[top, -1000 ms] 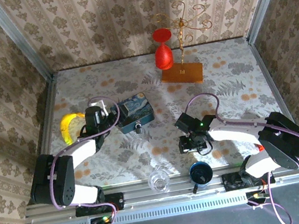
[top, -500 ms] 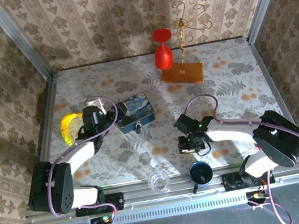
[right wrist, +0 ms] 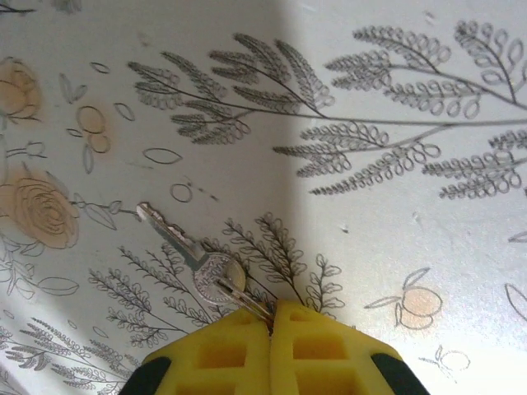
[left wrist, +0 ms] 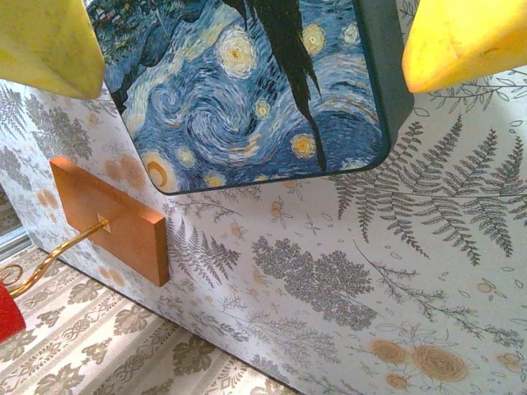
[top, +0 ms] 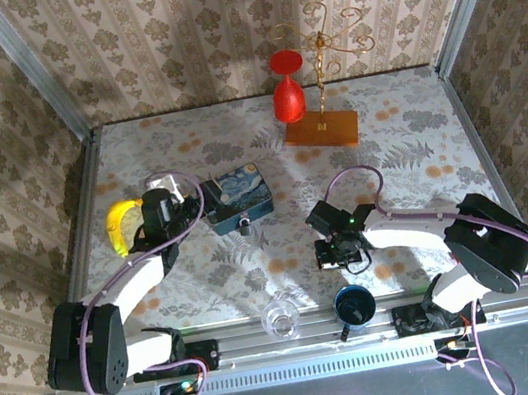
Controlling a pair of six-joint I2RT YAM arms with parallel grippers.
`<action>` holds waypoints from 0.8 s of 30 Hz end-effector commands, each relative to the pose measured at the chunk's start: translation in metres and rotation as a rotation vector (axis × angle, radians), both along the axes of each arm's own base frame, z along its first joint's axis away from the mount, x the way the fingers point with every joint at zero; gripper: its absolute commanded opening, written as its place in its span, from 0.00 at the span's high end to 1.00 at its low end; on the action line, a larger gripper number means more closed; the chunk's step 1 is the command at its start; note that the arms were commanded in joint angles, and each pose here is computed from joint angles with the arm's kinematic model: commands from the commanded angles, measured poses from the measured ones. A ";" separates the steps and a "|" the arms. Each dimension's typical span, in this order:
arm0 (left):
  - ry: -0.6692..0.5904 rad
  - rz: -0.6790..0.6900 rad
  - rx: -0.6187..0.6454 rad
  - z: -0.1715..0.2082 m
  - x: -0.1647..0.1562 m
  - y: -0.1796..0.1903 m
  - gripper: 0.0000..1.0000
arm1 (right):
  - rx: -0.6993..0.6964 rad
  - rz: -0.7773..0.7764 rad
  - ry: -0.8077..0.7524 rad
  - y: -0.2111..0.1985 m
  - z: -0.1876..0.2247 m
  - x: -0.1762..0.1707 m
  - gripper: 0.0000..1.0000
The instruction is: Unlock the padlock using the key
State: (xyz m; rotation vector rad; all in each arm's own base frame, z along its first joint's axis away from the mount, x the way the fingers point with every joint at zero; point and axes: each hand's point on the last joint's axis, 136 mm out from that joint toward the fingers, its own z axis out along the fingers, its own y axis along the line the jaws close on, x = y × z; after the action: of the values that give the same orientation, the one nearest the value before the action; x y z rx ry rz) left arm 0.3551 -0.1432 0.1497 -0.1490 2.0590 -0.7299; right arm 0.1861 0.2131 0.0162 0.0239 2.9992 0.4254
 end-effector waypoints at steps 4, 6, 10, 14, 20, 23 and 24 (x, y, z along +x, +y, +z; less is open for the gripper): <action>-0.004 -0.001 0.031 0.003 -0.005 0.002 0.04 | -0.007 0.001 -0.049 0.000 0.015 0.004 1.00; -0.006 -0.002 0.030 0.005 -0.005 0.002 0.03 | -0.009 0.003 -0.059 -0.001 0.020 0.005 1.00; -0.007 -0.008 0.027 0.008 -0.006 0.001 0.03 | -0.004 0.011 -0.091 -0.001 0.033 0.009 1.00; -0.015 -0.028 0.021 0.012 -0.008 -0.001 0.03 | 0.005 0.026 -0.125 -0.002 0.050 0.010 1.00; -0.041 -0.045 0.002 0.020 -0.011 -0.002 0.03 | 0.008 0.058 -0.184 -0.001 0.074 0.017 1.00; -0.066 -0.047 -0.020 0.024 -0.013 -0.001 0.02 | 0.022 0.087 -0.231 0.003 0.089 0.024 1.00; -0.073 -0.050 -0.026 0.026 -0.013 -0.002 0.02 | 0.023 0.099 -0.247 0.005 0.096 0.027 1.00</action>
State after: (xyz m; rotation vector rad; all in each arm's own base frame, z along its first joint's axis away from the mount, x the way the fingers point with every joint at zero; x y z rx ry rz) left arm 0.3449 -0.1437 0.1664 -0.1185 2.0321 -0.7570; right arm 0.2084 0.2197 0.0929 -0.0945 2.8068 0.4723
